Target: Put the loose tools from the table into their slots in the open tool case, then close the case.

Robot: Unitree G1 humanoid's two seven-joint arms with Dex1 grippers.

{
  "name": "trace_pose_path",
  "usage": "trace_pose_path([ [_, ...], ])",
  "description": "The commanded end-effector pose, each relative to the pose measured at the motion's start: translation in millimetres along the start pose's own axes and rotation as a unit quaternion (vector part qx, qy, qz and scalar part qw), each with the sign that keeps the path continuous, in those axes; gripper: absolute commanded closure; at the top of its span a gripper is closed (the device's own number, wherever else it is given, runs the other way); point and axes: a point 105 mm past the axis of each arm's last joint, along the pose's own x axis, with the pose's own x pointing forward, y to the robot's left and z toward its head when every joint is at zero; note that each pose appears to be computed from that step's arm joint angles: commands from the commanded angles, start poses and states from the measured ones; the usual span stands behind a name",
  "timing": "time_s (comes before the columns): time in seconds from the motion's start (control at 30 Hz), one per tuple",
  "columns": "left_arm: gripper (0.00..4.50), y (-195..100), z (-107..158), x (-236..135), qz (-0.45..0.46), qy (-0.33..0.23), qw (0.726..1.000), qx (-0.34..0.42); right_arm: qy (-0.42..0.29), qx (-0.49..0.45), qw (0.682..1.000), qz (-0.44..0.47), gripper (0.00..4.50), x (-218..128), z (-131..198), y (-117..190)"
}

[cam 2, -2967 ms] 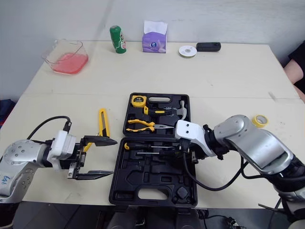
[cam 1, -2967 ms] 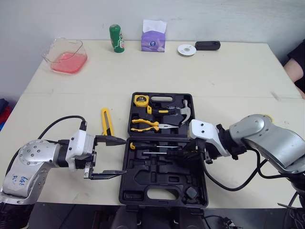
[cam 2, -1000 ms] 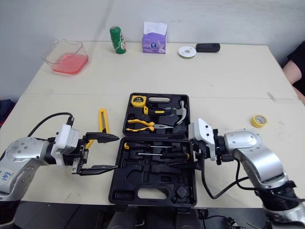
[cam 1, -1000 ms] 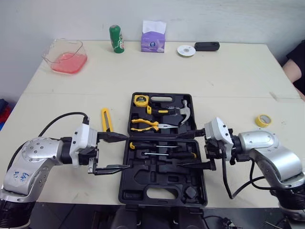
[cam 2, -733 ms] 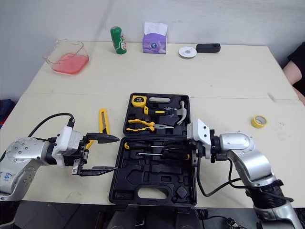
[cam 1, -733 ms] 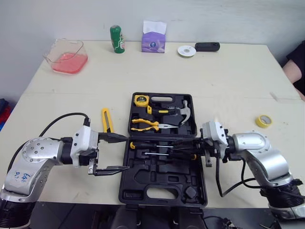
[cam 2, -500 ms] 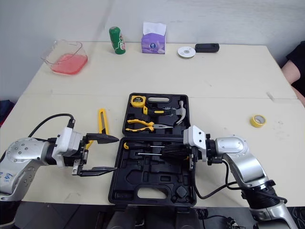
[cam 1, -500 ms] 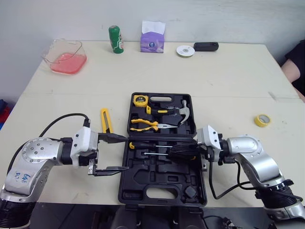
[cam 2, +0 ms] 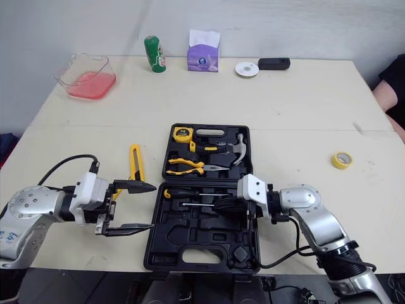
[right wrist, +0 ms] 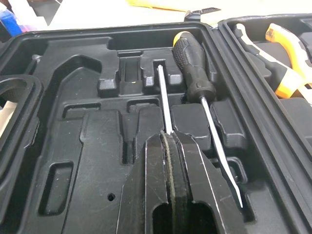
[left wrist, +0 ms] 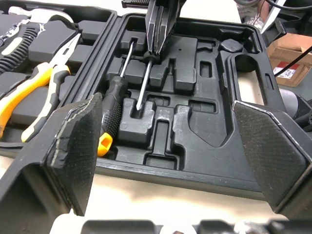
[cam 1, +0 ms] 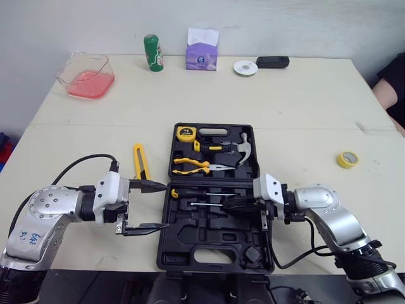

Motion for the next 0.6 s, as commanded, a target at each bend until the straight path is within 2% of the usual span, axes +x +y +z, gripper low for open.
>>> trace_pose_path([
  [0.03,0.00,-1,4,-1,0.000,0.001,1.000,0.013,0.038,0.030,0.999,0.003,4.47,2,-16,3],
  [0.43,0.00,-1,1,-1,0.007,0.004,1.000,0.010,0.132,0.136,0.982,-0.003,4.47,12,-51,3],
  [0.6,0.00,-1,0,-1,0.014,0.004,1.000,0.010,0.140,0.126,0.982,0.013,4.47,14,-53,8],
])
